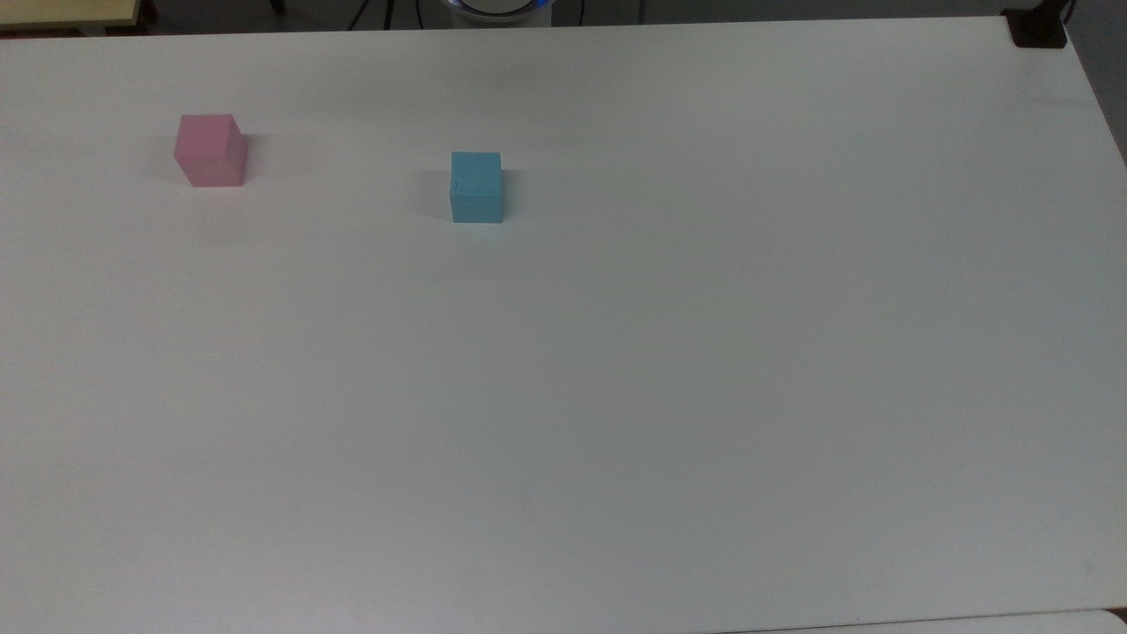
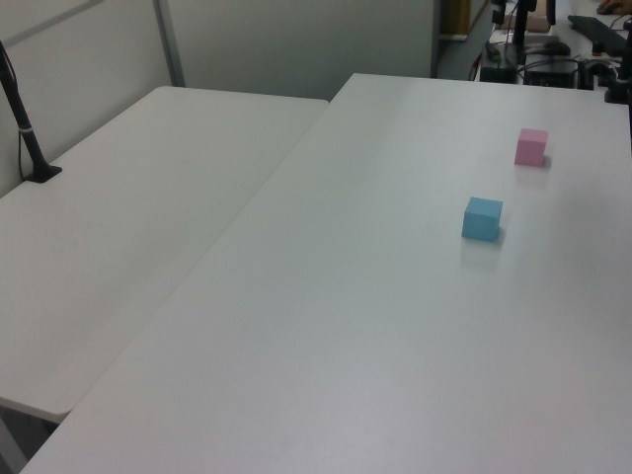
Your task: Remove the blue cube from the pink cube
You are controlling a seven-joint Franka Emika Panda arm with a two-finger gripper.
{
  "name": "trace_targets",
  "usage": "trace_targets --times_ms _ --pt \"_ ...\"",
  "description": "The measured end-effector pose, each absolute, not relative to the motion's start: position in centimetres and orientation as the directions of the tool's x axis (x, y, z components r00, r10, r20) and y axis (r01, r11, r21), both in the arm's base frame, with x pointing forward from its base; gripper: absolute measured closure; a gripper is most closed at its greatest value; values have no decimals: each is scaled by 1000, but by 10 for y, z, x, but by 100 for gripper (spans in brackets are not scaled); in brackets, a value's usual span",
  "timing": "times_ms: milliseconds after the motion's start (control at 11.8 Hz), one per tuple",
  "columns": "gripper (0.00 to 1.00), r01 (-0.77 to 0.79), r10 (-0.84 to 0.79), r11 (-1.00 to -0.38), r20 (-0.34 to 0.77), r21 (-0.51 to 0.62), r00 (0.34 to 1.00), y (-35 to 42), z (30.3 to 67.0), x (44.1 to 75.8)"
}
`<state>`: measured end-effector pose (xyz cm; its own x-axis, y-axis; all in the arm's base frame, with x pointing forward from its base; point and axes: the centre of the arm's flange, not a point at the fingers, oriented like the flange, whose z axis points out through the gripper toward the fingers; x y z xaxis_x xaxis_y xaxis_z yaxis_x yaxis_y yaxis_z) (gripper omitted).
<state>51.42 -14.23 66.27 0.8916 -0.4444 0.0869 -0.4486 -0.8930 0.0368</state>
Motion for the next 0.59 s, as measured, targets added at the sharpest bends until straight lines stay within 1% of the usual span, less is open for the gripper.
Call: trace_targets --times_ms 85,254,423,592 --pt "0 -403 -399 -914 85 40 913 -144 663 514" --pt "0 -251 -245 -967 95 54 965 -144 663 517" --pt "0 -194 -189 -979 89 60 978 -144 661 519" --pt "0 -175 -169 -983 87 61 982 -142 661 519"
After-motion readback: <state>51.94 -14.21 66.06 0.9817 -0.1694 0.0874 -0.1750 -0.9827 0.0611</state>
